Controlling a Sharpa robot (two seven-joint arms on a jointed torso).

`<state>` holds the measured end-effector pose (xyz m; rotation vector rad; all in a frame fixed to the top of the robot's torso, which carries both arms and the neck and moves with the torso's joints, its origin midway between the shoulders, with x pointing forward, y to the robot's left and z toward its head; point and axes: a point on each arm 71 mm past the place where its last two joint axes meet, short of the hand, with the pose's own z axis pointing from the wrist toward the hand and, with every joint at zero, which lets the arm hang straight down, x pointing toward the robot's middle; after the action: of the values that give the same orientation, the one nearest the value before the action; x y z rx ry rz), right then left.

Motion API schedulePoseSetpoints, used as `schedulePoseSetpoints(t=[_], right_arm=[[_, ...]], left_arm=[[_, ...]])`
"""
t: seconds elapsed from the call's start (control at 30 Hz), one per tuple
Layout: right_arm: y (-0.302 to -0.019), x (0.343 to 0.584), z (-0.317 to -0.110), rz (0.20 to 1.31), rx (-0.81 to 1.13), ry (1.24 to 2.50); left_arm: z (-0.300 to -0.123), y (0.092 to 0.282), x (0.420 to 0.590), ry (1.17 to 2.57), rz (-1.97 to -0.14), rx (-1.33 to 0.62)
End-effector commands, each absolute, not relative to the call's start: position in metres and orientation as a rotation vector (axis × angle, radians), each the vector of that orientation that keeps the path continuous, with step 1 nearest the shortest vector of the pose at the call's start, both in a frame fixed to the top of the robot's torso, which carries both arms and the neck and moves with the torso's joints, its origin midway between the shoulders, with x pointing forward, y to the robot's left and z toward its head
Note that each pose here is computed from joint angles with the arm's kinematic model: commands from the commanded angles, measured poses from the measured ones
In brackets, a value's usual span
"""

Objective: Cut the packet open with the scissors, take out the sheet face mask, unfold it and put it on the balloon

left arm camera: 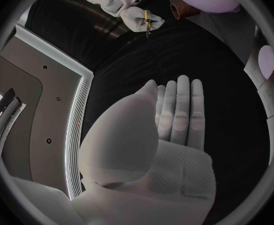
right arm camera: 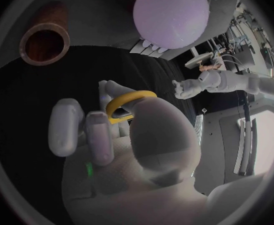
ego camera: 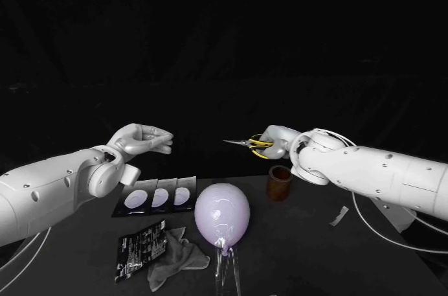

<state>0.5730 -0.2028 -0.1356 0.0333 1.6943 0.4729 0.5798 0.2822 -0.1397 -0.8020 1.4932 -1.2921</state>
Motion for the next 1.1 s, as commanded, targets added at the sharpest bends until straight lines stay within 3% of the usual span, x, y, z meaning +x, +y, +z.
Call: schedulePoseSetpoints(t=[0.03, 0.27, 0.5, 0.87, 1.1], right_arm=[[-0.195, 0.581, -0.133, 0.263, -0.176, 1.706], [-0.172, 0.593, -0.129, 0.13, -0.331, 1.667], [-0.146, 0.596, -0.13, 0.058, -0.442, 1.625], [-0.106, 0.586, -0.129, 0.065, -0.533, 1.533], [-0.095, 0.579, -0.127, 0.098, -0.552, 1.484]], left_arm=[[-0.13, 0.281, 0.587, 1.525, -1.327, -0.785], [-0.11, 0.278, 0.602, 1.548, -1.29, -0.712], [-0.096, 0.252, 0.611, 1.631, -1.216, -0.515], [-0.097, 0.2, 0.618, 1.746, -1.107, -0.289], [-0.099, 0.181, 0.619, 1.772, -1.085, -0.232]])
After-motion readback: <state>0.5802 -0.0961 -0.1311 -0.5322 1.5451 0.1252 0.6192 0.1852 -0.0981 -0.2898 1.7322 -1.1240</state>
